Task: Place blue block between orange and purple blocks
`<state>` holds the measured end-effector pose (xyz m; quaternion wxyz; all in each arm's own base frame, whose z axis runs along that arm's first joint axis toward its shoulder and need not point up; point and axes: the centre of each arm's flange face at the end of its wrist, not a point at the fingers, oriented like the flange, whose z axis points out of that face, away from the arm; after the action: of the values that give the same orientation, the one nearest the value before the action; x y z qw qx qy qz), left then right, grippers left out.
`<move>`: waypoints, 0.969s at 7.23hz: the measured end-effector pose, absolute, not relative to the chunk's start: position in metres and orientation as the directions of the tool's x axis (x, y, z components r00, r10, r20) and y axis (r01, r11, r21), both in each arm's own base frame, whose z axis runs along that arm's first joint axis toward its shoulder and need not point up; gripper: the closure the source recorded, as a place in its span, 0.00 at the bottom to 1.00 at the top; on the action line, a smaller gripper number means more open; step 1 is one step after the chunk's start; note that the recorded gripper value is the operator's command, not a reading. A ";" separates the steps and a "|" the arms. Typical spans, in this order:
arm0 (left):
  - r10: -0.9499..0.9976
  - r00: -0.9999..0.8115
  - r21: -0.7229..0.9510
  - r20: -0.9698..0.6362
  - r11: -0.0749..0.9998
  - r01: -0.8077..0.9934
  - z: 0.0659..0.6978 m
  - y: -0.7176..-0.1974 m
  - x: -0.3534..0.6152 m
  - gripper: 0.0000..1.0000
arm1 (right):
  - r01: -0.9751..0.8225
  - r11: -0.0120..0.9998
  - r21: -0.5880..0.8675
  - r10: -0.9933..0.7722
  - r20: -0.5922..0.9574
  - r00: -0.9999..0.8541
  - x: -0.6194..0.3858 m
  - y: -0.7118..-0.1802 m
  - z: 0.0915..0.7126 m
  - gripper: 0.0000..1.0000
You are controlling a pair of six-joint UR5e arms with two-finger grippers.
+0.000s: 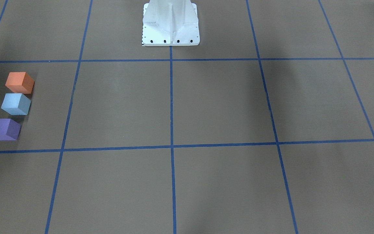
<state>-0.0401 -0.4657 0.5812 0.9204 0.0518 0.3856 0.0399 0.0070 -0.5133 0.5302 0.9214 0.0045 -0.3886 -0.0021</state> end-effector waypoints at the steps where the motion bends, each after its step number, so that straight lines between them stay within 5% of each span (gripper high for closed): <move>1: 0.095 0.700 0.111 -0.707 0.994 -0.022 0.582 -0.456 -0.040 0.00 | 0.005 1.000 0.015 -0.014 0.716 0.698 0.007 -0.514 0.531 0.00; 7: 0.056 0.701 0.067 -0.711 0.998 -0.011 0.599 -0.447 -0.039 0.00 | -0.006 0.999 0.033 -0.020 0.716 0.697 0.015 -0.513 0.524 0.00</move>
<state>-0.0393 -0.4470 0.5989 0.9217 0.0288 0.3865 0.0182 0.0153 -0.5130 0.5244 0.9211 0.0164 -0.3890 -0.0037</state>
